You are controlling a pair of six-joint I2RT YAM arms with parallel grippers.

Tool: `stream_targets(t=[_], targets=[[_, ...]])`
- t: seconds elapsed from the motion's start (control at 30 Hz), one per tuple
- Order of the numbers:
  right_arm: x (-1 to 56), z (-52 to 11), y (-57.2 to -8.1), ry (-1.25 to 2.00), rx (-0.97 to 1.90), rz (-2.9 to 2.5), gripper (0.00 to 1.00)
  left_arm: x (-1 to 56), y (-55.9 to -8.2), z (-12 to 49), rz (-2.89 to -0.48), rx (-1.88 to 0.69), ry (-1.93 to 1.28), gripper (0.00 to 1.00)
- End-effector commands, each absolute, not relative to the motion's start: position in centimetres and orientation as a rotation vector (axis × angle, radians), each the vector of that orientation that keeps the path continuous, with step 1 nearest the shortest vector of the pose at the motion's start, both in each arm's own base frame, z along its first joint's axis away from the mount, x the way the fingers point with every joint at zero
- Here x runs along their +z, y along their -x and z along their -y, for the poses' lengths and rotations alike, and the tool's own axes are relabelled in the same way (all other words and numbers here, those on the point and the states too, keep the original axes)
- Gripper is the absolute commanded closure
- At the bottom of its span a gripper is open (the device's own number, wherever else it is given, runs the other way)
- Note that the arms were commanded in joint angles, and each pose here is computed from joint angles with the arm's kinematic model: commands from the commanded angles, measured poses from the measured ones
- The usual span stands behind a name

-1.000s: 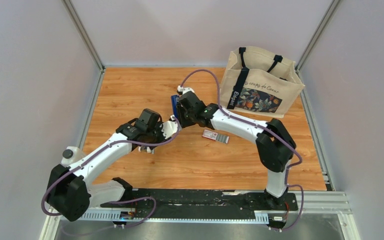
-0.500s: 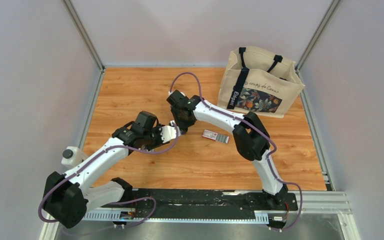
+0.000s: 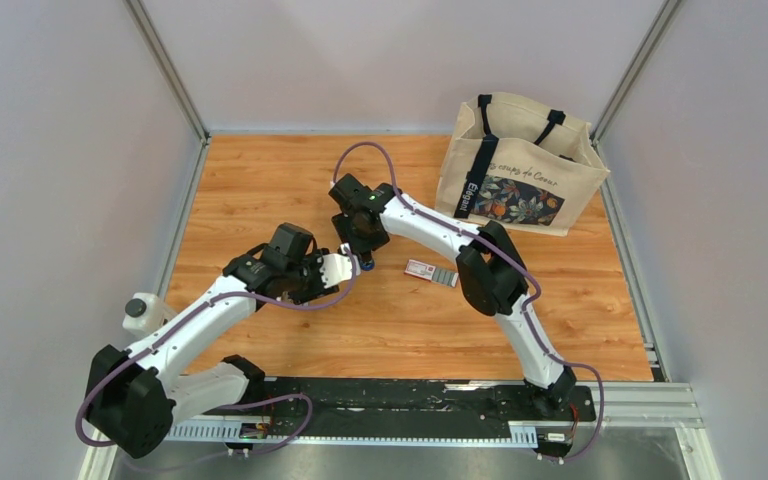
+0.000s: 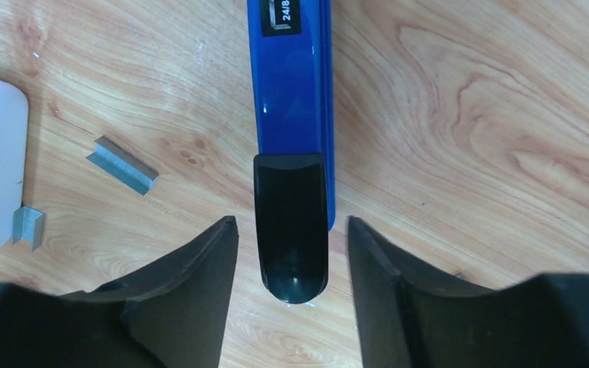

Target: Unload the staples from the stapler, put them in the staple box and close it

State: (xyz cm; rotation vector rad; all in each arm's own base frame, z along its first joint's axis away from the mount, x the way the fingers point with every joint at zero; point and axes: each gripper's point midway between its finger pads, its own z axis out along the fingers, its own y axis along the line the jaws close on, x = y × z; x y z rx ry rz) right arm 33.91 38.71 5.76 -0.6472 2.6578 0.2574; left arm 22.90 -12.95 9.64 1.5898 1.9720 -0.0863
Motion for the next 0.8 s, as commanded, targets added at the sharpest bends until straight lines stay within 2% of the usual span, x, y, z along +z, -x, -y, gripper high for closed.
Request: stream_targets(t=[0.0,0.17,0.27,0.3,0.37,0.4,0.47,0.5,0.57,0.6,0.77], targets=[[10.2,-39.9,-34.4,0.656,0.359,-2.57,0.39,10.4,-23.2,13.4,-1.932,-0.099,-1.603,0.46],[15.8,-37.9,-34.9,0.549,0.413,-2.487,0.36,10.1,-23.9,14.4,-1.908,-0.137,-1.652,0.46],[16.9,-35.7,-34.8,0.467,0.457,-2.447,0.34,9.7,-24.6,15.2,-1.911,-0.16,-1.696,0.46],[20.0,-35.1,-34.2,0.429,0.529,-2.384,0.33,10.1,-25.1,15.5,-1.909,-0.164,-1.701,0.46],[22.2,-33.7,-34.4,0.363,0.595,-2.295,0.32,9.1,-25.5,15.8,-1.945,-0.181,-1.739,0.47],[23.1,-32.6,-32.5,0.369,0.665,-2.273,0.33,9.4,-26.2,16.1,-1.945,-0.177,-1.738,0.49],[23.9,-31.4,-32.1,0.342,0.709,-2.211,0.34,8.2,-26.5,16.3,-1.976,-0.187,-1.773,0.51],[22.2,-30.4,-30.9,0.35,0.71,-2.237,0.34,8.3,-26.7,16.4,-1.977,-0.19,-1.789,0.52],[24.1,-29.1,-30.2,0.327,0.754,-2.157,0.34,7.5,-26.4,16.6,-1.964,-0.213,-1.859,0.52],[22.3,-28.4,-29.3,0.332,0.762,-2.189,0.34,7.3,-26.1,16.6,-1.933,-0.225,-1.916,0.52],[22.8,-26.5,-27.9,0.305,0.844,-2.116,0.33,6.6,-24.7,16.5,-1.762,-0.26,-2.09,0.5]])
